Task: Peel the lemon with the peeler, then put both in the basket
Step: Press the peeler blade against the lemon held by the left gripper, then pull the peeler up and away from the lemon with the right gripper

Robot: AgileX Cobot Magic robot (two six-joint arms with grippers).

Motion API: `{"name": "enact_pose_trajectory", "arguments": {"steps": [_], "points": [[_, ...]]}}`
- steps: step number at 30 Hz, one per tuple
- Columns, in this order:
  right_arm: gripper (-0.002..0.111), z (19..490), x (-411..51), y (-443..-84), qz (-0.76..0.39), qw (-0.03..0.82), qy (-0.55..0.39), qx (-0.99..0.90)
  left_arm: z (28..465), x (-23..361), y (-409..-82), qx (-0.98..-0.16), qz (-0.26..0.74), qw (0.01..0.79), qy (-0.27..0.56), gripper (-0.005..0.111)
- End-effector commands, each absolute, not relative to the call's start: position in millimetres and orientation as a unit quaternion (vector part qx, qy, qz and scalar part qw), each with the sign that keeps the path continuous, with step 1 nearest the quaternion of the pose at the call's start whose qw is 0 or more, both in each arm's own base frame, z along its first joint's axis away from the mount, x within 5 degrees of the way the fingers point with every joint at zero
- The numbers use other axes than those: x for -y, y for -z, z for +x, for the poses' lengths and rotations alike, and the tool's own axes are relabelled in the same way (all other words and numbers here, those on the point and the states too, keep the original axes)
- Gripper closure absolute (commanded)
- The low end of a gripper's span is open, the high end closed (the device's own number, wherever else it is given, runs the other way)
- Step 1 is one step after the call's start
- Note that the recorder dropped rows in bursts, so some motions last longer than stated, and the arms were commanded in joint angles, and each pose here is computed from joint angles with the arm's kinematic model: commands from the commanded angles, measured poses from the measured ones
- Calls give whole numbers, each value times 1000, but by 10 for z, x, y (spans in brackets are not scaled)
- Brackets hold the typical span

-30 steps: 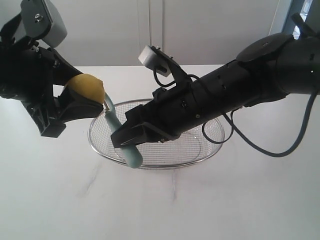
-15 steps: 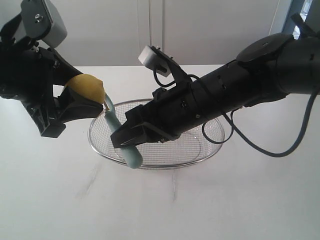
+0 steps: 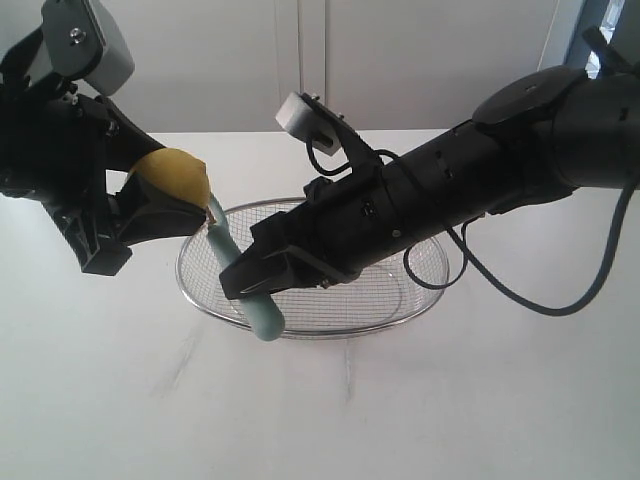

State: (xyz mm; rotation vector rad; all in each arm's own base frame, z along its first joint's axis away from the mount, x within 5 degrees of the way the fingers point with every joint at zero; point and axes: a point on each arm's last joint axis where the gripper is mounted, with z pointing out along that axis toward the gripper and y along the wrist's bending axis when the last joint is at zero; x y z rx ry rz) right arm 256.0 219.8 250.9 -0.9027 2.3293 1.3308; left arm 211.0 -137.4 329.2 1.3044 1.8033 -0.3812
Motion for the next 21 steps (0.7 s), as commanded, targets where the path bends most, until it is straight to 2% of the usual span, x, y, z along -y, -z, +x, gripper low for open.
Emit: {"name": "enact_pose_trajectory", "arguments": {"steps": [1,21], "points": [[108,2546,-2224,-2554,-321,159,-471,-806,2083,1389,-3304,-723,518,427,164,107],[108,2567,-2131,-2653,-315,175,-473,-804,2077,1390,-3301,-723,520,424,165,107]]}}
